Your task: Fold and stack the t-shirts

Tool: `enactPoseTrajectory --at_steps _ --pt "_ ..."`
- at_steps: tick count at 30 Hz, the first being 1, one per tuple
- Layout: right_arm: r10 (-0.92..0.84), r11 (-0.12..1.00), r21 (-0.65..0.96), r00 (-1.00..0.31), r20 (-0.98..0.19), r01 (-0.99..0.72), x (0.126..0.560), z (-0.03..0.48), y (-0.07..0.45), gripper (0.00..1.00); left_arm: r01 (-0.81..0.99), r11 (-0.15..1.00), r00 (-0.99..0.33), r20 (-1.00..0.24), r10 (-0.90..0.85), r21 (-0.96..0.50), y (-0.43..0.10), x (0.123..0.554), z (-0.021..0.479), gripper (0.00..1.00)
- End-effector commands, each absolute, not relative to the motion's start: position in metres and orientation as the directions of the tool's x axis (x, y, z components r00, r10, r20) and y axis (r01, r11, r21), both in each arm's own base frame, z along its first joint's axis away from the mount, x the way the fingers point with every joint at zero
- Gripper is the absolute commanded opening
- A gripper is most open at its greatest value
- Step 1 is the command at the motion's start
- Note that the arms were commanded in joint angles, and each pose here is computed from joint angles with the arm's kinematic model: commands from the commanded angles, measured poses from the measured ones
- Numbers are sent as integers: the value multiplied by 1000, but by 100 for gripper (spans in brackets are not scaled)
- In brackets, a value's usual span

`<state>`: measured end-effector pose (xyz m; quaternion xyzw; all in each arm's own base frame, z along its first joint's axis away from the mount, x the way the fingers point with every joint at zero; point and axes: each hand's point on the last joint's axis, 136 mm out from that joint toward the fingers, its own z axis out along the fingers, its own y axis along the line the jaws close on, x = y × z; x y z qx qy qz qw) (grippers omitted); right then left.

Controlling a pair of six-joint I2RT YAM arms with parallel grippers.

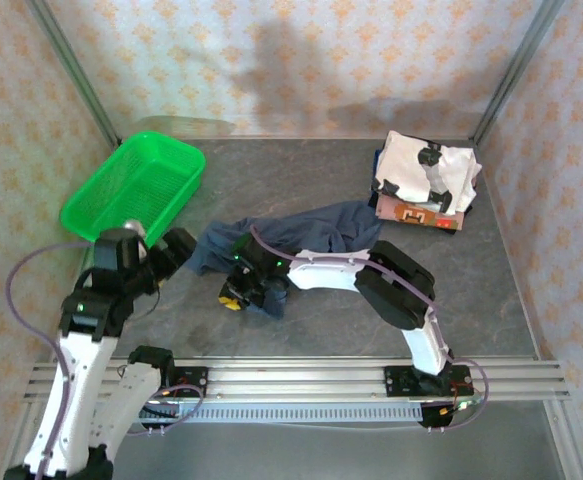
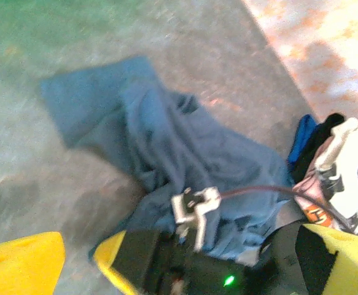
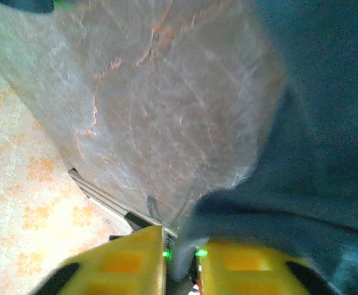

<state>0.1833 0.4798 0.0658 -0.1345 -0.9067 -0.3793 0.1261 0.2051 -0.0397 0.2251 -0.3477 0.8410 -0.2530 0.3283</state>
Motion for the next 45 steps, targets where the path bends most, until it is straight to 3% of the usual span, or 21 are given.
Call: enactPoseTrajectory --at_steps 1,4,13,20,28,35,45 --pt "149 599 717 -929 338 357 200 99 489 40 -540 566 -562 -233 -793 -623 -43 168 185 97" --pt "100 637 725 -960 260 263 206 128 474 50 -556 560 -570 -209 -795 -614 -44 157 176 97" --pt "125 755 644 -991 46 125 231 177 357 59 -560 574 -669 -82 -738 -597 -73 153 148 96" --pt "140 822 568 -982 -124 46 247 186 268 70 -558 649 -757 -4 -653 -517 -114 147 105 86" --pt "179 843 534 -971 -160 68 250 188 216 71 -585 708 -763 -29 -646 -396 -113 148 70 66" --pt "273 842 514 -951 -145 164 256 172 171 71 -599 700 -761 4 -649 -390 -121 151 45 54" --pt "331 898 355 -931 -156 260 275 132 101 70 -593 672 -741 -26 -671 -443 -133 175 31 53"
